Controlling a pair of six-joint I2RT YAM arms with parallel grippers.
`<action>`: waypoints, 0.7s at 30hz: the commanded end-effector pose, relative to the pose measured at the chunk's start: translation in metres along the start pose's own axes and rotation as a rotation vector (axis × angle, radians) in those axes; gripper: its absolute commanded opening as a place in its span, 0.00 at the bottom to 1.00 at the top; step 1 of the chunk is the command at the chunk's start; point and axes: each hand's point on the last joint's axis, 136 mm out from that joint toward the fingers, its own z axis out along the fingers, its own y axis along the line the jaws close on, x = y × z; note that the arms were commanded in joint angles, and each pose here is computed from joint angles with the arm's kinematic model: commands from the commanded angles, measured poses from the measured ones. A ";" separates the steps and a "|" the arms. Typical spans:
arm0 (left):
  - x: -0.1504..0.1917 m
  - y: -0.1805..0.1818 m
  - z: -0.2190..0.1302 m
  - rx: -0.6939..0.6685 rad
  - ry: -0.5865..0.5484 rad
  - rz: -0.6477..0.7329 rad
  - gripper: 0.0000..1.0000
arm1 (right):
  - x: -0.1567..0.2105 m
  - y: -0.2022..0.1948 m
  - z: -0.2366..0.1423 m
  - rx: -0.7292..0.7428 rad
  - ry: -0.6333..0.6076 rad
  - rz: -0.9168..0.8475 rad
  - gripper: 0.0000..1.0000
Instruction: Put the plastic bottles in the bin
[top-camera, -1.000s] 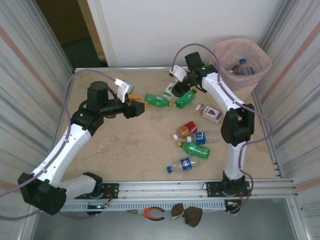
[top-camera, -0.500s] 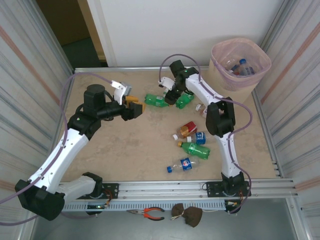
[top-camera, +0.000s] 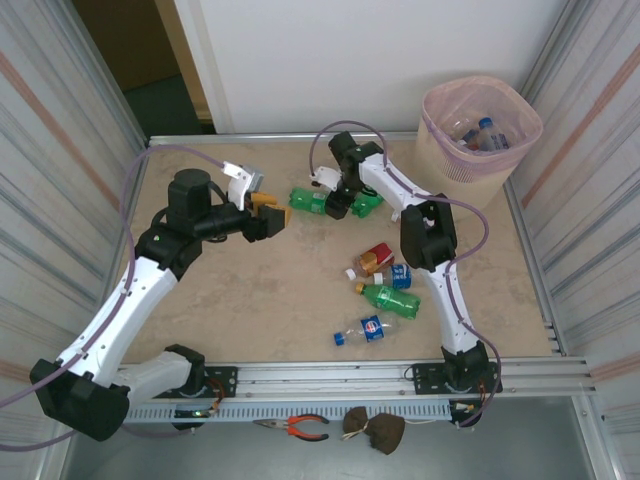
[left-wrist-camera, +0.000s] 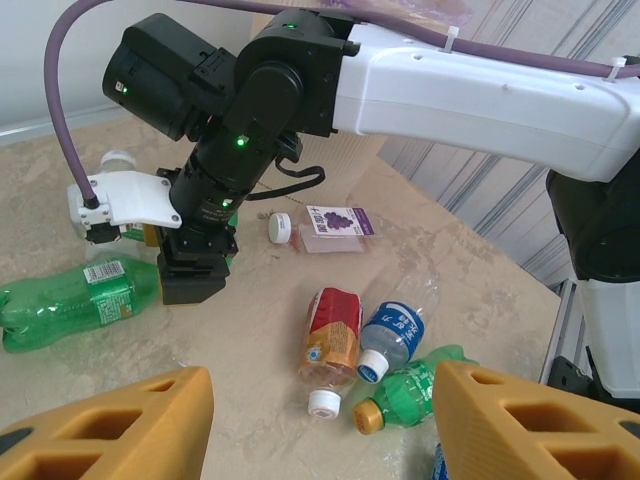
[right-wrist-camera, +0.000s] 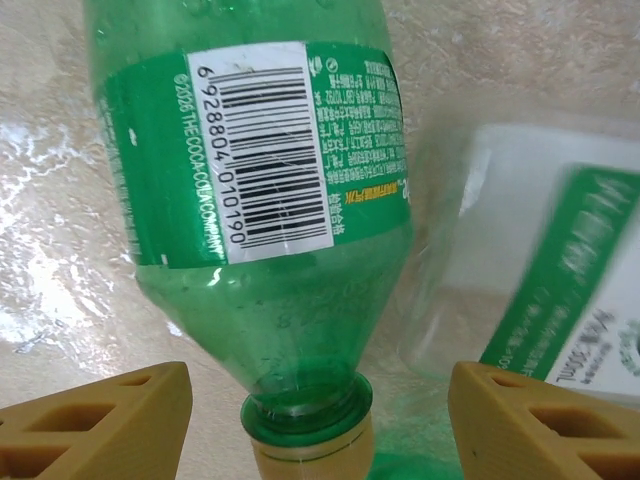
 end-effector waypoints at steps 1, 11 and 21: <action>-0.005 0.001 -0.001 -0.004 -0.003 -0.009 0.60 | 0.007 0.006 0.011 -0.034 0.037 -0.025 0.67; -0.005 0.002 0.001 -0.001 -0.006 -0.016 0.60 | 0.014 0.014 0.025 -0.076 0.062 -0.021 0.61; -0.004 0.002 0.000 -0.007 -0.012 -0.019 0.60 | 0.013 0.015 0.018 -0.074 0.058 -0.018 0.48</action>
